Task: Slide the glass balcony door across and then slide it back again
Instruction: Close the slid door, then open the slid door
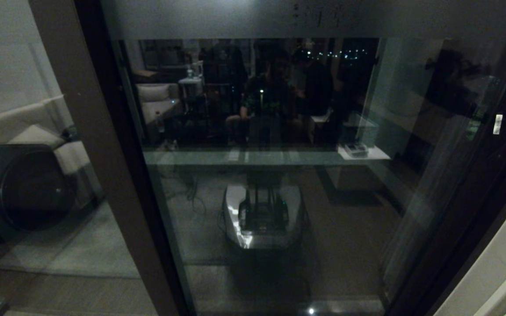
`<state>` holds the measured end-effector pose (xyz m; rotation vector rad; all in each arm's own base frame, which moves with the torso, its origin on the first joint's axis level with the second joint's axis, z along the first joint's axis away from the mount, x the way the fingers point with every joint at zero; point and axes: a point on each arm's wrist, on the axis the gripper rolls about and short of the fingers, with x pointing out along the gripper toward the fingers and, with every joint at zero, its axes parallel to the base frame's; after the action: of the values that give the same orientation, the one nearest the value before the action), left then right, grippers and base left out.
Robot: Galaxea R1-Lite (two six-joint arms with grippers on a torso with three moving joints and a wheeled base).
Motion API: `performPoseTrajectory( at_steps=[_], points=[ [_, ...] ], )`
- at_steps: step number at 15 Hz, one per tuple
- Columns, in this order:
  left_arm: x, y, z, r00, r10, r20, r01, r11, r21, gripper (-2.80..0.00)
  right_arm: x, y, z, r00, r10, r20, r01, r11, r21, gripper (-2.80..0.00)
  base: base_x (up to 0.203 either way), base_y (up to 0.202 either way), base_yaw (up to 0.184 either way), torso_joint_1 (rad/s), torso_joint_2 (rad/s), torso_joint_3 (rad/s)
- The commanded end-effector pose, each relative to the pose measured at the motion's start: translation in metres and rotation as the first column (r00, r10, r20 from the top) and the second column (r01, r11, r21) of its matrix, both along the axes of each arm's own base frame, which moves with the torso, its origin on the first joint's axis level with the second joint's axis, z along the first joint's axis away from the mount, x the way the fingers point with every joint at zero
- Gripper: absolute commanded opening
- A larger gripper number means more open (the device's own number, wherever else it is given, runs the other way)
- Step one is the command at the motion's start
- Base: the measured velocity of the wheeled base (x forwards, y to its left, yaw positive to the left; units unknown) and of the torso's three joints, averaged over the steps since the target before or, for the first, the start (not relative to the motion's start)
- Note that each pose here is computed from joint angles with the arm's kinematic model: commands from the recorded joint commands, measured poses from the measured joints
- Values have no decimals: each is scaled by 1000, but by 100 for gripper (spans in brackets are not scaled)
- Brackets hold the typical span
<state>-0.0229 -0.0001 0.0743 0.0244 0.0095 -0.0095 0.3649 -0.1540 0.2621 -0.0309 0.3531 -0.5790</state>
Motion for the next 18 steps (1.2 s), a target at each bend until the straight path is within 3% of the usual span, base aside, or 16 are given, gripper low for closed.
performPoseTrajectory(
  at_steps=[1,7,18],
  points=[
    [0,0,0,1000,0,0,0,1000,0,-280,-22,8,19,999,1,36,0,1000,-13,-280,0,0,0,0,0,0],
    [0,0,0,1000,0,0,0,1000,0,-280,-58,29,35,966,234,109,-242,968,70,-280,0,0,0,0,0,0],
    [0,0,0,1000,0,0,0,1000,0,-280,-73,39,42,948,286,139,-299,951,79,-280,0,0,0,0,0,0]
  ],
)
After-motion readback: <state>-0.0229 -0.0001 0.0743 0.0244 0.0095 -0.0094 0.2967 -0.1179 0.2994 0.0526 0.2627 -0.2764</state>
